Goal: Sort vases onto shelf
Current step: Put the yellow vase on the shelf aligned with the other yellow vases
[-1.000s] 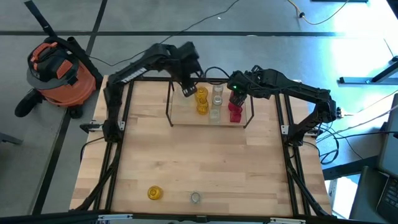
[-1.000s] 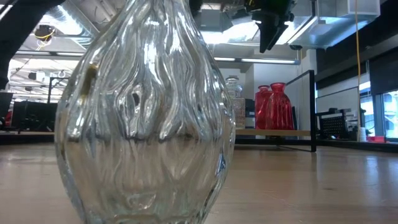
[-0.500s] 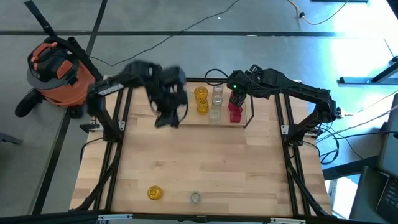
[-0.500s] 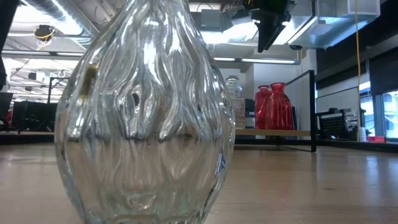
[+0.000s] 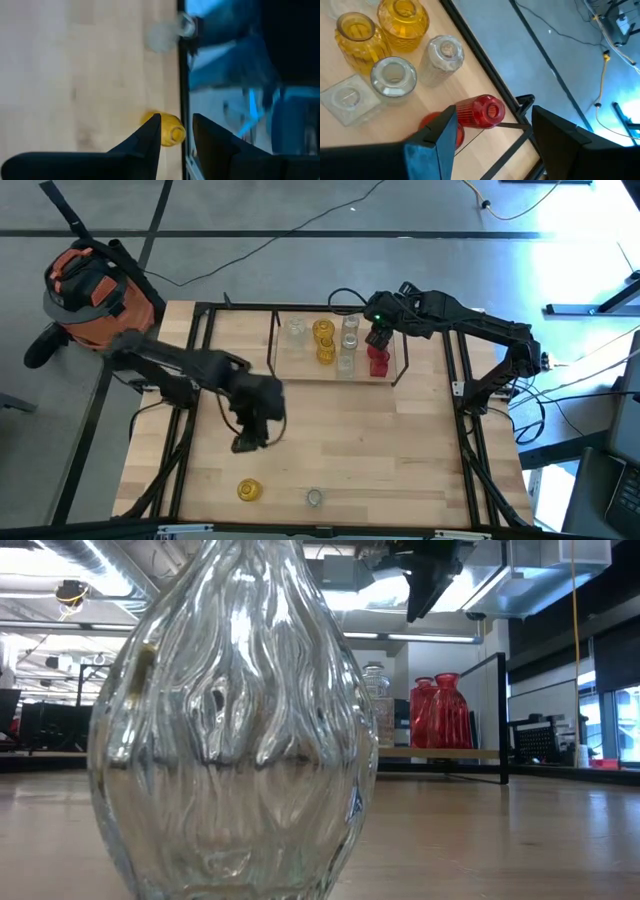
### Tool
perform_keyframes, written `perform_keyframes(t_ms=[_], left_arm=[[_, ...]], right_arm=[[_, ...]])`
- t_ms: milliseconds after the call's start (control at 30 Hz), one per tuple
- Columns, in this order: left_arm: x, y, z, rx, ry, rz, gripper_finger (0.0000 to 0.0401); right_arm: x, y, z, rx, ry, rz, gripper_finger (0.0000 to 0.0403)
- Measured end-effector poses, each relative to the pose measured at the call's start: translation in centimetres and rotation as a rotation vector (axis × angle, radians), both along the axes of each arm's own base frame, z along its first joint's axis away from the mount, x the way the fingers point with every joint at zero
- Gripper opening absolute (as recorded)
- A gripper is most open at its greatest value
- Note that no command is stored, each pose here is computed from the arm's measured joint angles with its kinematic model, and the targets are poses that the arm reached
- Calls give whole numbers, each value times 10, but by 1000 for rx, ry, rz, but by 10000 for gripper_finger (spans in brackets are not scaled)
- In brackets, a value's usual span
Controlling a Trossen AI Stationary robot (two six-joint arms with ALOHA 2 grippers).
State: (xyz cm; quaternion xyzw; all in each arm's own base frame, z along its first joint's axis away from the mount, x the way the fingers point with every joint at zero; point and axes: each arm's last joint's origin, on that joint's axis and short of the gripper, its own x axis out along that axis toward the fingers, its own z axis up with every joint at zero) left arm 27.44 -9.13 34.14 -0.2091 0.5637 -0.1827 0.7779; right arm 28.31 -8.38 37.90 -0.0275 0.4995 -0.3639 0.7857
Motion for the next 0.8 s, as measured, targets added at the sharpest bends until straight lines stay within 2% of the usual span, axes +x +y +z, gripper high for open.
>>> perform_keyframes(t_ms=[67,167,300,400,500,600,800], left_arm=[[-11,-3,-9,-5,13,43,105],[-29,-16,-39,-25,131,60,105],[-43,-41,-65,-82,74,98,105],[-51,-63,-89,-45,40,155,105],[-59,-75,-95,-32,-8,242,105],[-73,-82,-110,31,51,299,105],[-79,-88,-118,28,76,320,105]], right_arm=[[0,0,0,17,-3,9,211],[0,1,-1,32,-6,17,211],[0,1,-1,28,13,43,211],[-1,1,-1,31,31,50,211],[-2,2,-2,37,49,51,211],[-1,1,-1,30,46,62,211],[3,0,1,-1,36,115,211]])
